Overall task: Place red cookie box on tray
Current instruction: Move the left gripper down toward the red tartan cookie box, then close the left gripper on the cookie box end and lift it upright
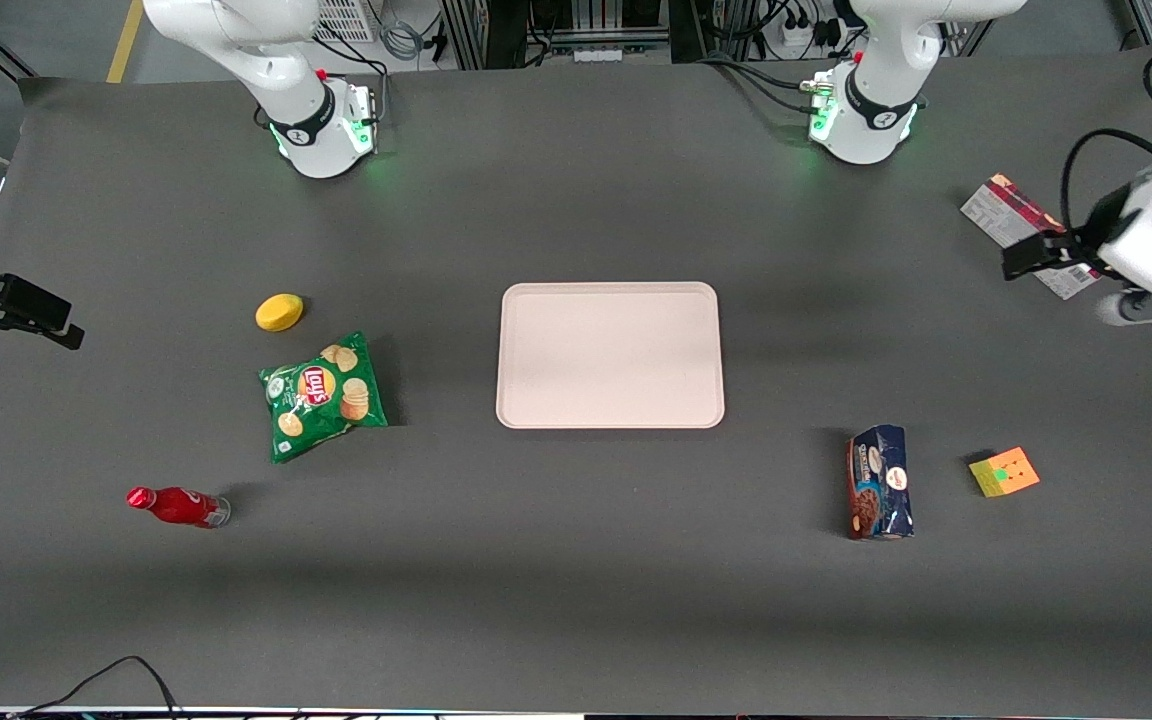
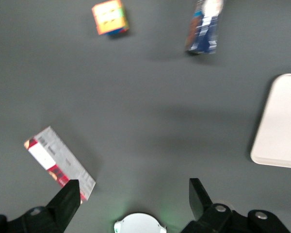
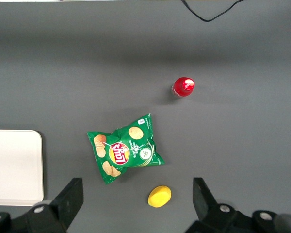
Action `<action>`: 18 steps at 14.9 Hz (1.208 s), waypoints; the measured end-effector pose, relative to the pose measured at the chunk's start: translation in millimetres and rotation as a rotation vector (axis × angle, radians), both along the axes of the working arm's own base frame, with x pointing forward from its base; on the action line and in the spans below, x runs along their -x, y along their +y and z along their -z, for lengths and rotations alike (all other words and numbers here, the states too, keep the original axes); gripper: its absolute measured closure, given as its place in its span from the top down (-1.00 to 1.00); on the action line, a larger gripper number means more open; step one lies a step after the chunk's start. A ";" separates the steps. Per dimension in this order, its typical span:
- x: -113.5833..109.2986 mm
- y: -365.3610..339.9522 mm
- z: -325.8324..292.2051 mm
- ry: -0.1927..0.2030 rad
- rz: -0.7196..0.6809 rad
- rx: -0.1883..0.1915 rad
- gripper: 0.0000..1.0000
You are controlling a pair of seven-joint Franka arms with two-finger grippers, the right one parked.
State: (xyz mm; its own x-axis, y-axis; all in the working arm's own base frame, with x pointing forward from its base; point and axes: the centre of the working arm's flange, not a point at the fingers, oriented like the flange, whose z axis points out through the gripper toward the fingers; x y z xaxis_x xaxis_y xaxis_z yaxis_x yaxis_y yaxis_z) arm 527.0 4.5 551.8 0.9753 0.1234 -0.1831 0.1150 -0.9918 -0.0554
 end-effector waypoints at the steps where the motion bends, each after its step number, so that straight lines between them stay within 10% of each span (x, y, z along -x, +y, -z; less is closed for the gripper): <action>1: 3.4 19.7 8.8 0.018 -0.039 0.001 1.00; 11: 118.2 137.8 100.6 0.029 -0.304 -0.014 1.00; 18: 213.8 215.4 169.6 -0.047 -0.422 -0.021 1.00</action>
State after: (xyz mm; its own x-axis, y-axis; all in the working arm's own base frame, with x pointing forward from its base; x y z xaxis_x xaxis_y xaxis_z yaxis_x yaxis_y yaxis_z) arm 313.2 219.8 382.1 0.8458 0.5166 -0.1331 0.5133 -0.8561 -0.0607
